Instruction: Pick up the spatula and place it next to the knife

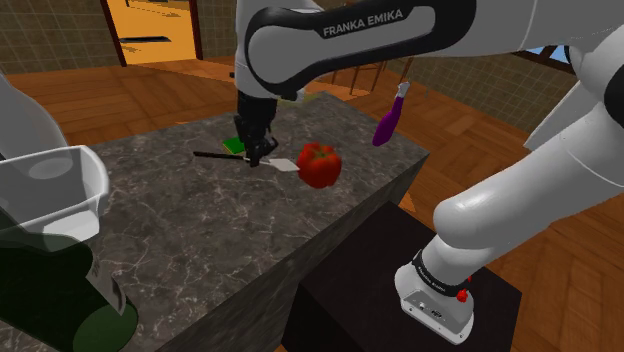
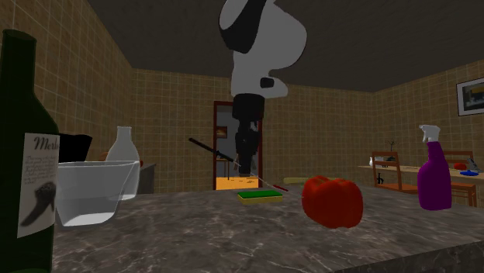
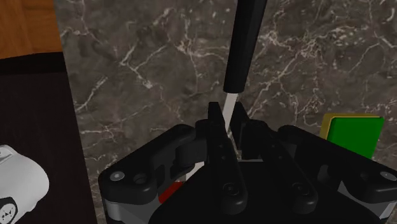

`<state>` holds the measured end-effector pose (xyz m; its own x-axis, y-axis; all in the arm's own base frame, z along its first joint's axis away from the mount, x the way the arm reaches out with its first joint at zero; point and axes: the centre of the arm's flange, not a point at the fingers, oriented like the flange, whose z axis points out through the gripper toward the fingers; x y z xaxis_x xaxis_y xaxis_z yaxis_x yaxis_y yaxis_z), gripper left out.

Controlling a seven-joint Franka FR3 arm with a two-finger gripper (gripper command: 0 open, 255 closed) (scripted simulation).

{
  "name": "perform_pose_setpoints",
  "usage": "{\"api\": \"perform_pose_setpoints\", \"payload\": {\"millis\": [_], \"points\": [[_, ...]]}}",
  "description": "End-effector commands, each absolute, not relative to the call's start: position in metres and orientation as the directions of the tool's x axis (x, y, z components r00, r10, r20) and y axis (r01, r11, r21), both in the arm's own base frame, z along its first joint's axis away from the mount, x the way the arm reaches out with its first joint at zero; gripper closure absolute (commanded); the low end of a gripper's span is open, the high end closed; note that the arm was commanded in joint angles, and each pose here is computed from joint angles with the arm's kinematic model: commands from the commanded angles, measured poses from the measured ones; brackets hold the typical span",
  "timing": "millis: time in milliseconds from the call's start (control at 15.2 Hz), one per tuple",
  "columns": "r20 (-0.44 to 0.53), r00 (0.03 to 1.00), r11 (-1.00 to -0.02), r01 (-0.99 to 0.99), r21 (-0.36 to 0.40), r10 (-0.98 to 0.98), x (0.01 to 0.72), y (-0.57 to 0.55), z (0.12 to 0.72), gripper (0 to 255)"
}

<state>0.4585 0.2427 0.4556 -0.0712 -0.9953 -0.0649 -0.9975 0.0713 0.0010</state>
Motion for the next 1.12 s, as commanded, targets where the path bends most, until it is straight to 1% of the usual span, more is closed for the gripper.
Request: {"api": "perform_pose_setpoints", "payload": {"millis": [0, 1056], "points": [[-0.066, -0.070, 0.070, -0.998, 0.000, -0.995, 0.463, 0.214, 0.455, 255], [-0.066, -0.070, 0.070, -0.998, 0.000, -0.995, 0.506, 0.007, 0.455, 255]]}}
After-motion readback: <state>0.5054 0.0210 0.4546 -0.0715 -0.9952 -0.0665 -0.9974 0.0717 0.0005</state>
